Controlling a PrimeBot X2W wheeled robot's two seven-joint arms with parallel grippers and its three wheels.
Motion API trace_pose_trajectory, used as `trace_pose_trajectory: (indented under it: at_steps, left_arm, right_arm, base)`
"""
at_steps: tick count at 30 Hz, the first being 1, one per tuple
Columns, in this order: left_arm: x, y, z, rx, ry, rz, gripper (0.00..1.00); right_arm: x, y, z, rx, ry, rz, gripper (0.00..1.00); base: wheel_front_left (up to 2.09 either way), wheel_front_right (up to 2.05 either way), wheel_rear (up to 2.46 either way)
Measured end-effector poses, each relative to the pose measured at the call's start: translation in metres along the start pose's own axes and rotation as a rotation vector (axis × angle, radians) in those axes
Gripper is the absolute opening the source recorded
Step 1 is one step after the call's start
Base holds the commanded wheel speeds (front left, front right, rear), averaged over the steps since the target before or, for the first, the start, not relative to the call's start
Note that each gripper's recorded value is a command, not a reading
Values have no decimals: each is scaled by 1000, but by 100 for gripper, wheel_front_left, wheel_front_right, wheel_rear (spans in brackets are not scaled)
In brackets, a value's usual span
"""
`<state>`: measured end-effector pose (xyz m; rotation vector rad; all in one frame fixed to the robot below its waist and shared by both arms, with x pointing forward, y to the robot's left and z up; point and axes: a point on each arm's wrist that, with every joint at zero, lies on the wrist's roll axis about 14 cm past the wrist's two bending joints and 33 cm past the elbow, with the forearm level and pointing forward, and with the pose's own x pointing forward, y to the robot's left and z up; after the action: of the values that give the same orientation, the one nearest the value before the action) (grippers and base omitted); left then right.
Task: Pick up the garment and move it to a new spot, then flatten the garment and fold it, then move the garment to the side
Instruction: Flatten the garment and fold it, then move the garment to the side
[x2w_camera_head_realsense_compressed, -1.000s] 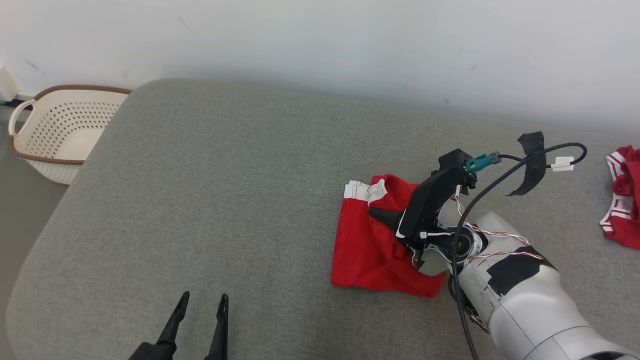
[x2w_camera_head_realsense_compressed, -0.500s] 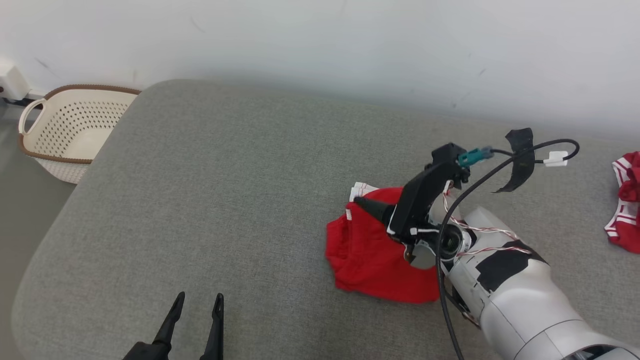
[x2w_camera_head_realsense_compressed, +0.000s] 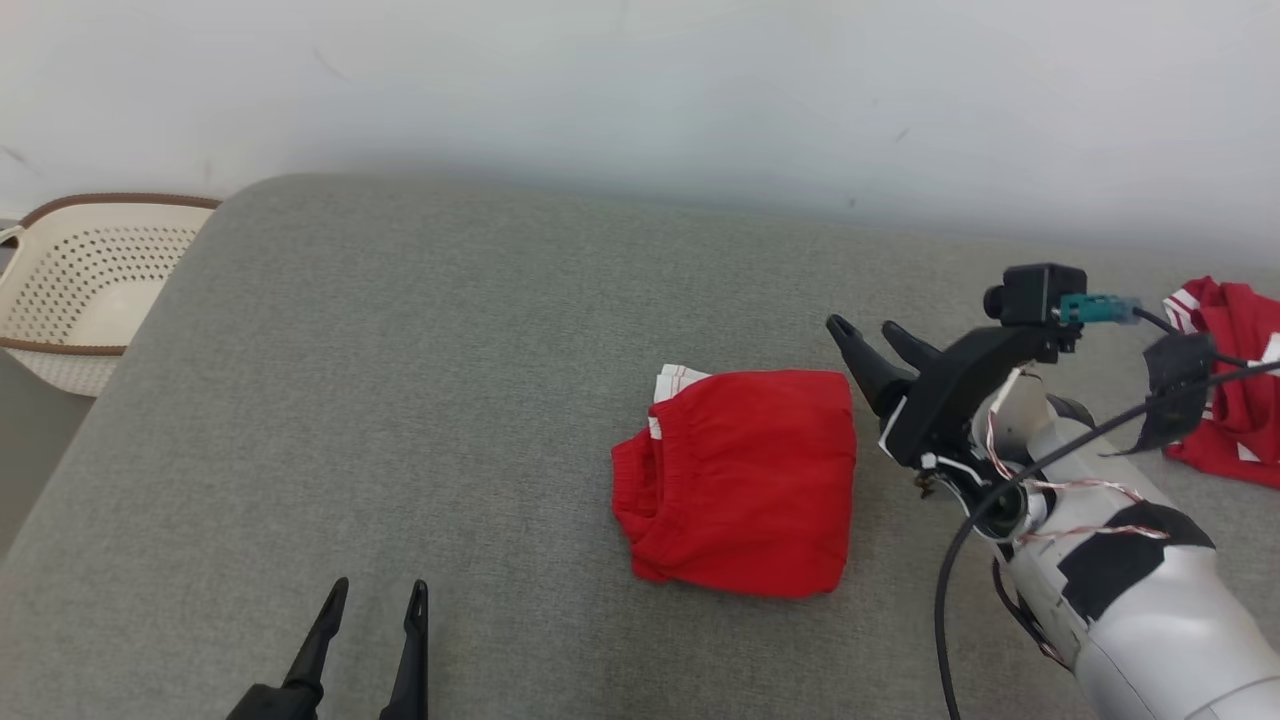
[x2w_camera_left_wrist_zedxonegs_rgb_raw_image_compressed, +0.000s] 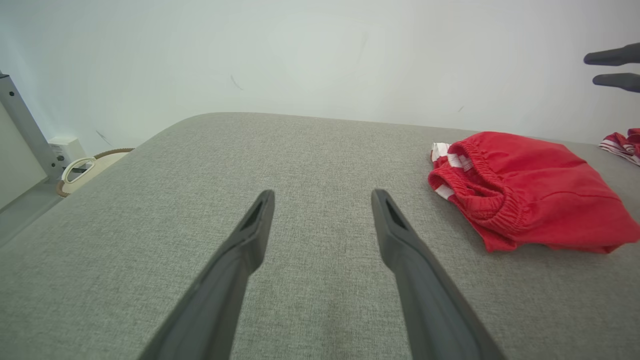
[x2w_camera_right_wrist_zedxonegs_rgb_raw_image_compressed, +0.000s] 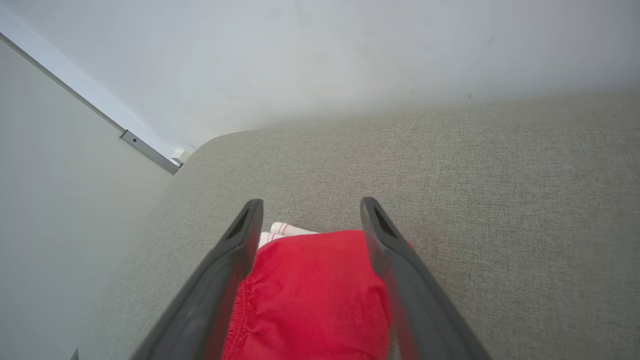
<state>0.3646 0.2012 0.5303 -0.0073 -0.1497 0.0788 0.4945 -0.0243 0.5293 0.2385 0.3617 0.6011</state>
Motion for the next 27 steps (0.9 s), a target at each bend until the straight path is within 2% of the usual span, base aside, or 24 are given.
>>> trace_pose_trajectory:
  at_steps: [5,11,20,27]
  left_arm:
    - [5,-4,0,5,-2,-13,100]
    - [8,-7,-4,6,5,-23,100]
    - [7,-5,-7,10,16,-17,100]
    - [3,-1,-9,10,26,-5,100]
  right_arm:
    - [-14,-24,-18,-17,16,-52,100]
    - [-23,-37,-56,13,108,-89,100]
    - [-21,-28,-104,67,266,-77,100]
    - [-16,-19,-124,103,360,-65,100]
  base:
    - [0,0,0]
    - [0,0,0]
    - [0,0,0]
    - [0,0,0]
